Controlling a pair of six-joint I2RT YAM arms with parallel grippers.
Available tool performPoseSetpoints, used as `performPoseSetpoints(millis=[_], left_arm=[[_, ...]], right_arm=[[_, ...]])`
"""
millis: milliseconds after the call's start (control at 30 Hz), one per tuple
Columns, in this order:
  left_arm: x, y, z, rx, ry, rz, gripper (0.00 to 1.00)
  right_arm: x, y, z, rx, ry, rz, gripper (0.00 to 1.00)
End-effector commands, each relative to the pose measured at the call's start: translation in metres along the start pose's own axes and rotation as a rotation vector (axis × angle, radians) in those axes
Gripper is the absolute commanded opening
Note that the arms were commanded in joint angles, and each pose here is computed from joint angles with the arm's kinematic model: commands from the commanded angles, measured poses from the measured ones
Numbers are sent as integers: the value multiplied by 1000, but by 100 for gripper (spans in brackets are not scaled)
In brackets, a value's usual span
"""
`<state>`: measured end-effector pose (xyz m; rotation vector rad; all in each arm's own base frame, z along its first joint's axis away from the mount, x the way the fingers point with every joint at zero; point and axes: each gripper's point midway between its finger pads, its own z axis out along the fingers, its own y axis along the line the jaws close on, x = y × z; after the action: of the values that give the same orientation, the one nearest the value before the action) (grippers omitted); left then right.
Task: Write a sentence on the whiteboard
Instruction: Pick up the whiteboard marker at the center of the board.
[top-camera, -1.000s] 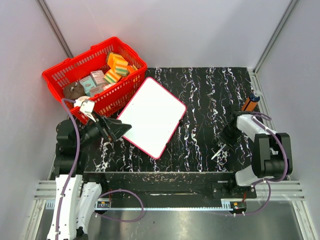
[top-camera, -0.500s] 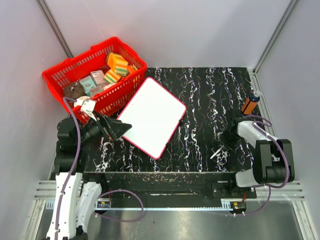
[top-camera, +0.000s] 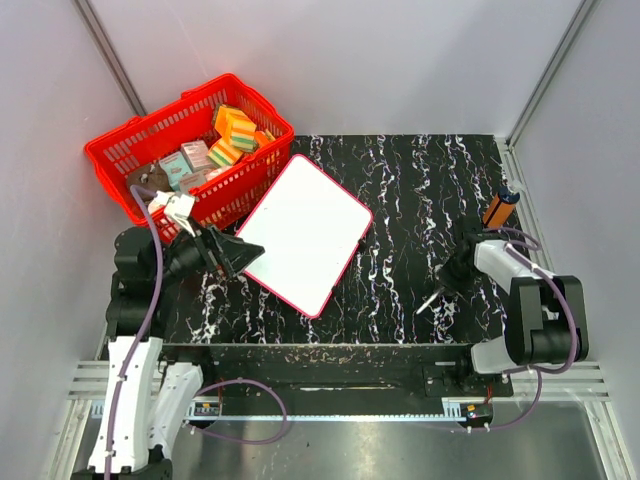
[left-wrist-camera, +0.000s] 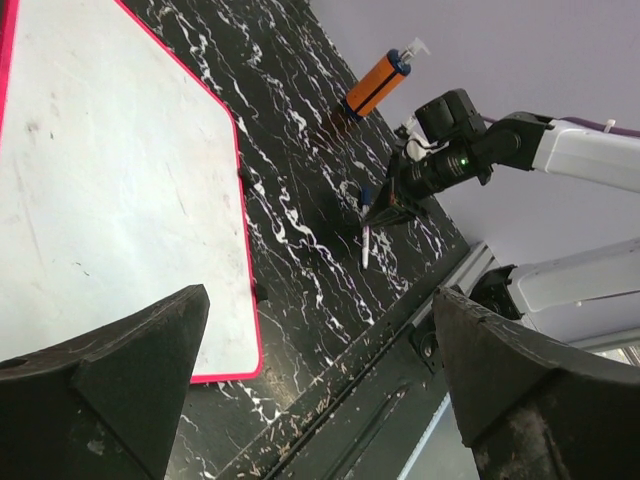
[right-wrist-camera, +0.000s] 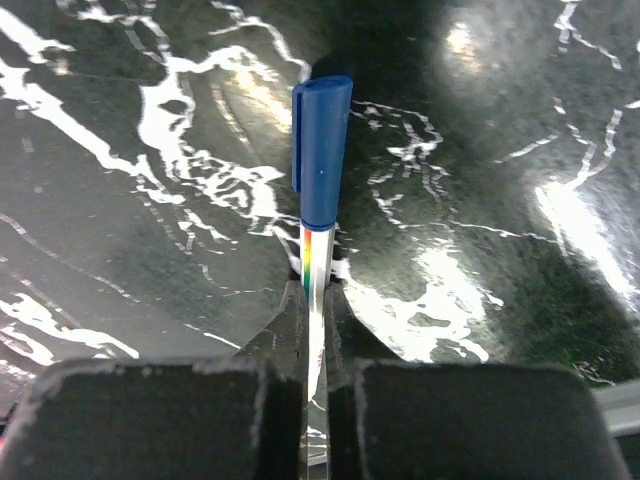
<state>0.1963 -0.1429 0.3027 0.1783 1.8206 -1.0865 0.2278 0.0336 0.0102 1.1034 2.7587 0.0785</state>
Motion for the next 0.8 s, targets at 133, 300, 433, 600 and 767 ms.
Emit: performPoseSetpoints(millis=[133, 300, 433, 600, 767], left_arm=[[-6, -35, 3, 114, 73, 64, 96], [-4, -51, 27, 137, 142, 66, 95], [20, -95, 58, 254, 266, 74, 95], [45, -140, 103, 356, 344, 90, 95], [73, -181, 156, 465, 427, 87, 95]], right_arm=[[-29, 45, -67, -292, -208, -74, 0], [-38, 64, -137, -462, -331, -128, 0], [-25, 84, -188, -667, -362, -178, 0], [-10, 99, -252, -907, -425, -221, 0], [9, 102, -298, -1083, -456, -275, 0]])
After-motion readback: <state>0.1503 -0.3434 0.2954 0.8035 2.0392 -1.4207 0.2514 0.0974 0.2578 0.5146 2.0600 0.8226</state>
